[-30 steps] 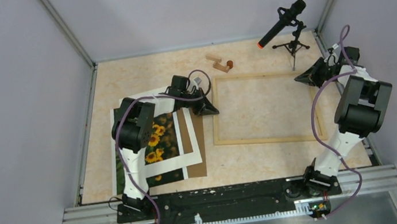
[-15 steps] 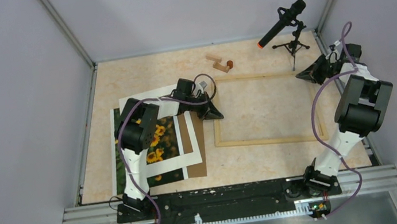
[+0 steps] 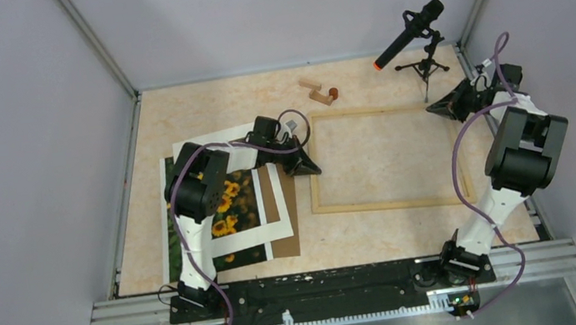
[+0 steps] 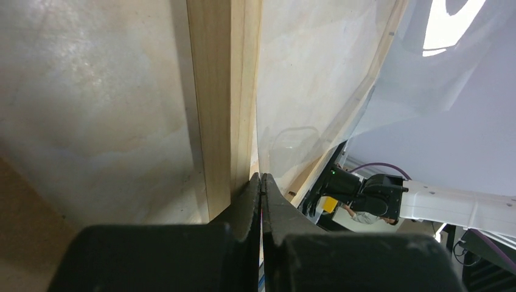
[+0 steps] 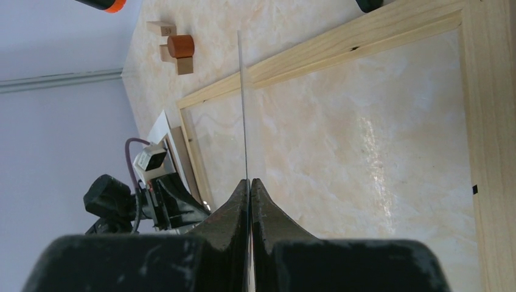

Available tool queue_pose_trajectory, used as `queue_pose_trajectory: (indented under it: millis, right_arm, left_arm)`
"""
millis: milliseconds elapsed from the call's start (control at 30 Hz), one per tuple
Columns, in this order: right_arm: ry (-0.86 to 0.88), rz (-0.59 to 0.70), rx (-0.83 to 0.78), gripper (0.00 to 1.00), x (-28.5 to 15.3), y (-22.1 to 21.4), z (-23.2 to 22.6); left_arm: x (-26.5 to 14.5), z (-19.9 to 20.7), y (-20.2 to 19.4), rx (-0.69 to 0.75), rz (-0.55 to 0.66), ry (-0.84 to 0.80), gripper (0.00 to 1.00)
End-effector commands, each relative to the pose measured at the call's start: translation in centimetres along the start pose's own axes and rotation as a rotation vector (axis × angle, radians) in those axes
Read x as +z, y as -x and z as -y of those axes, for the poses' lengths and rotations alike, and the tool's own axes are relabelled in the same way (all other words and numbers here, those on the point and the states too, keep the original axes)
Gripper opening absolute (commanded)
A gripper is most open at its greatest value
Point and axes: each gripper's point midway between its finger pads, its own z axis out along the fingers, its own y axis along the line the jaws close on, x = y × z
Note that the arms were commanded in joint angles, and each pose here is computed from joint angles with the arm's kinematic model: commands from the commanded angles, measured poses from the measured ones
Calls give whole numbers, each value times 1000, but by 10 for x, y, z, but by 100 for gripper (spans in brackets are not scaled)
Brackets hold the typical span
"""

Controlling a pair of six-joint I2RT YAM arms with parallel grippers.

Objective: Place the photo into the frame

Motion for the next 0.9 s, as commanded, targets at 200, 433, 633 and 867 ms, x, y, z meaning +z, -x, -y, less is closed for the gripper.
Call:
queue_pose_trajectory:
  millis: [200,433,633,867]
  right_arm:
    - [71,7,-33,0,6,4,-15]
    - [63,-1,-20,0,9,0,-8]
    - [52,-1,-19,0,10,0,-4]
    - [46,-3,-14,0,12,0,-1]
  left_arm:
    - [-9,9,5,47,26,-2,0]
    - [-10,3,7,53,25,50,0]
    - [-18,2,15,111,59,124,5]
    - [-22,3,17,139,62,147,17]
